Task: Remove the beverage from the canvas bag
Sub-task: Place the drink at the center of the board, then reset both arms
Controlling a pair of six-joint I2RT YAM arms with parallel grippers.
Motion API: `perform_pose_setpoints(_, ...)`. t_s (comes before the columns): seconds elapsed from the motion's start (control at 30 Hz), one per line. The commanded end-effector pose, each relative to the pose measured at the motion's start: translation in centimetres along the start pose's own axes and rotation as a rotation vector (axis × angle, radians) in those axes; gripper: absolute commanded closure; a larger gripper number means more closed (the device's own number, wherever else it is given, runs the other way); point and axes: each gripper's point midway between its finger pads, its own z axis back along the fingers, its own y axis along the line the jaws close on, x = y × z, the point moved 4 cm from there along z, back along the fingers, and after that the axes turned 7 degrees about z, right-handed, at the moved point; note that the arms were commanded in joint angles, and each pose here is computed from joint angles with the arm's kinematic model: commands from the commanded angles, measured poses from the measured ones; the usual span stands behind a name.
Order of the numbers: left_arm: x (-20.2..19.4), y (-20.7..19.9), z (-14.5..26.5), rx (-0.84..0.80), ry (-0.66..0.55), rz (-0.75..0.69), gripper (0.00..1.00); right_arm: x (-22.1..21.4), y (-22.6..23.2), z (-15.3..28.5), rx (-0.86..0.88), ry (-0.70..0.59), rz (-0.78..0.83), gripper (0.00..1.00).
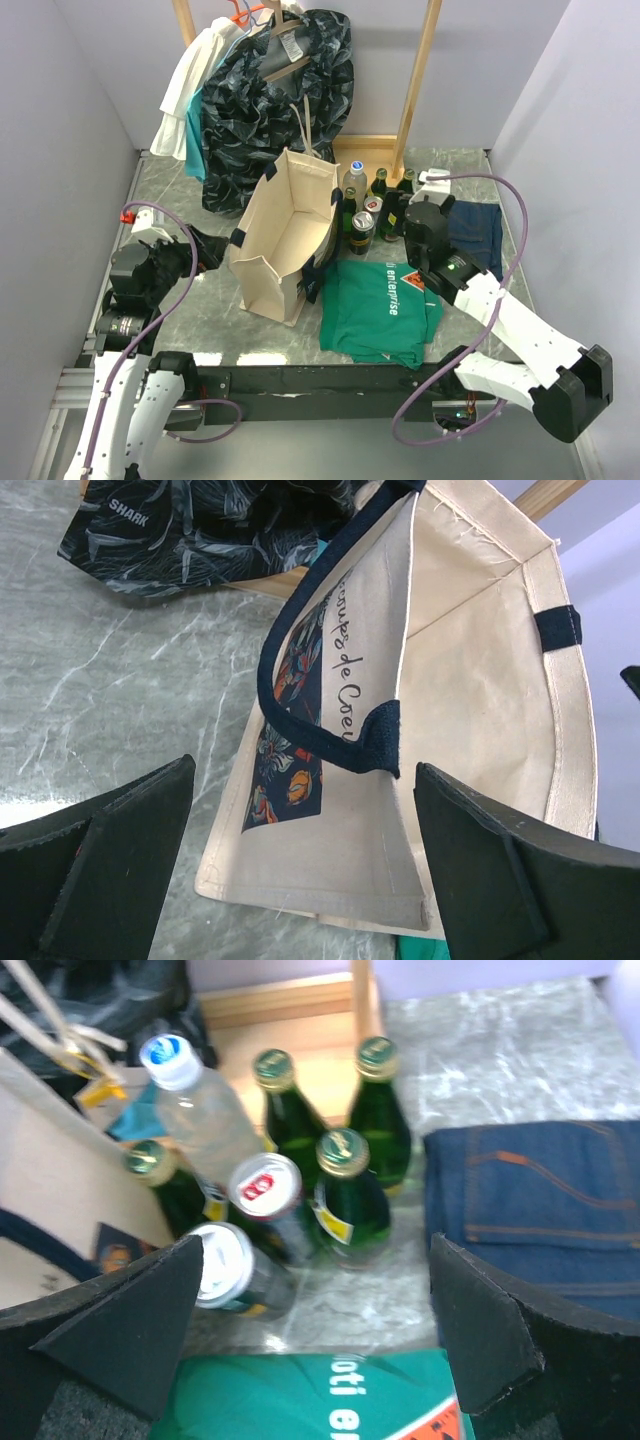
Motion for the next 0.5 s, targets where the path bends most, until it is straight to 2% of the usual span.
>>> perform_pose_setpoints(0.0,1.0,-0.5,0.2,0.003,-0.036,0.012,0.04,-0.5,-2.8,0.8,-0.138,-0.006,0.002,0.00)
perform_pose_setpoints(0.3,1.5,-0.2,0.8,0.034,-0.076,0.014,0.04,-1.0,-8.1,2.1,-0.209,-0.076,-0.166,0.00)
perform_pose_setpoints(0.47,0.9,0.3,-0.1,0.043,-0.044,0.023,0.04,-2.7,-11.2,2.2,-0.371,-0.081,-0.227,0.00)
